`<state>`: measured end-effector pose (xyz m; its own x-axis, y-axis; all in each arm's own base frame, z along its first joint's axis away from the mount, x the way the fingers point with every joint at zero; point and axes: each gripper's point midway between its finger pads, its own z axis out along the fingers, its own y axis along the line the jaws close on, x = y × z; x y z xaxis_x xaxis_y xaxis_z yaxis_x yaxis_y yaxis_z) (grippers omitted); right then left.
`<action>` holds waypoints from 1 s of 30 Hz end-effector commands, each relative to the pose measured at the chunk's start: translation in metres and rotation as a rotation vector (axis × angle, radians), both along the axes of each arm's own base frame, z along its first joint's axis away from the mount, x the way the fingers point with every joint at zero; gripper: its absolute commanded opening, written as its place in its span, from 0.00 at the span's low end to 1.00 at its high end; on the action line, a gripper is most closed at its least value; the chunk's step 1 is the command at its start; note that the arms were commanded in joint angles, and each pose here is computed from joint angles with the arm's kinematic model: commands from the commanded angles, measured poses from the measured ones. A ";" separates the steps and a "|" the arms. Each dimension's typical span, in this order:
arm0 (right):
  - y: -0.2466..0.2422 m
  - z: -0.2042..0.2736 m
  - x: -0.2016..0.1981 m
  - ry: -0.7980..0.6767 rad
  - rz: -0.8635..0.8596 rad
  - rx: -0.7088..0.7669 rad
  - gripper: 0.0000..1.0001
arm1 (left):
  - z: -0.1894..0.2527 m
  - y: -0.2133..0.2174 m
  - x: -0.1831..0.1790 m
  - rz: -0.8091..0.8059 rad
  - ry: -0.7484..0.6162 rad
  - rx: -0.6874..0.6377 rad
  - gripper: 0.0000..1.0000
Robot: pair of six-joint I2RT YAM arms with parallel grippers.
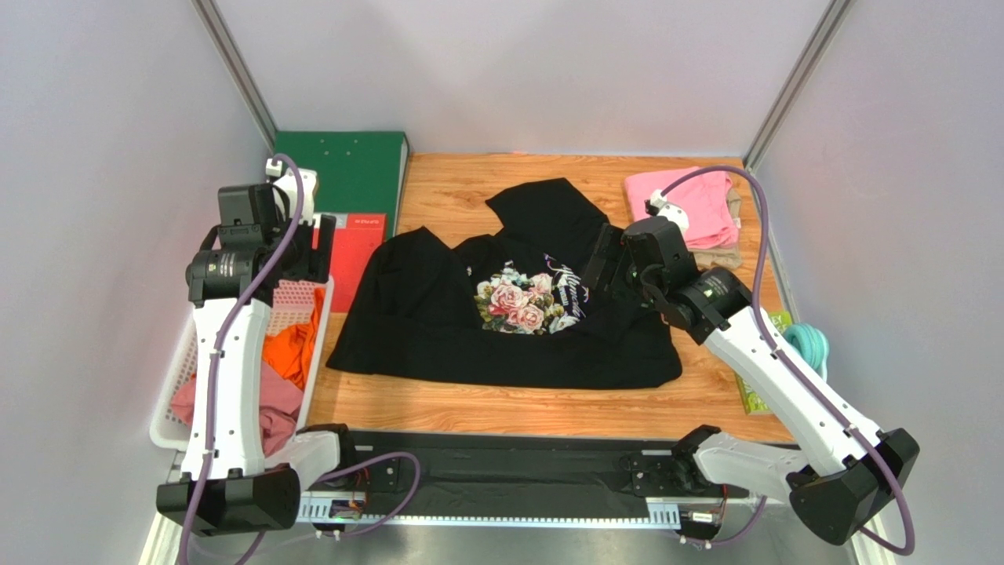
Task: Fold and stack the t-shirts
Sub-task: Fold the flattened tshirt in 1/3 of the way
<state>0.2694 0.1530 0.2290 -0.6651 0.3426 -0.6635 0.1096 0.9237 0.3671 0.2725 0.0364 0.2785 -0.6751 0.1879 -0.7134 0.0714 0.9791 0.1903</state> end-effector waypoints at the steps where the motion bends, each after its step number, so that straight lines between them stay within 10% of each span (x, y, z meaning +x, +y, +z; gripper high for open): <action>1: -0.002 0.021 0.005 -0.061 -0.025 0.016 1.00 | 0.004 -0.006 -0.009 -0.058 -0.024 0.005 0.82; 30: -0.002 0.018 0.006 -0.053 -0.029 0.007 1.00 | -0.001 -0.019 -0.023 -0.159 -0.001 -0.010 0.83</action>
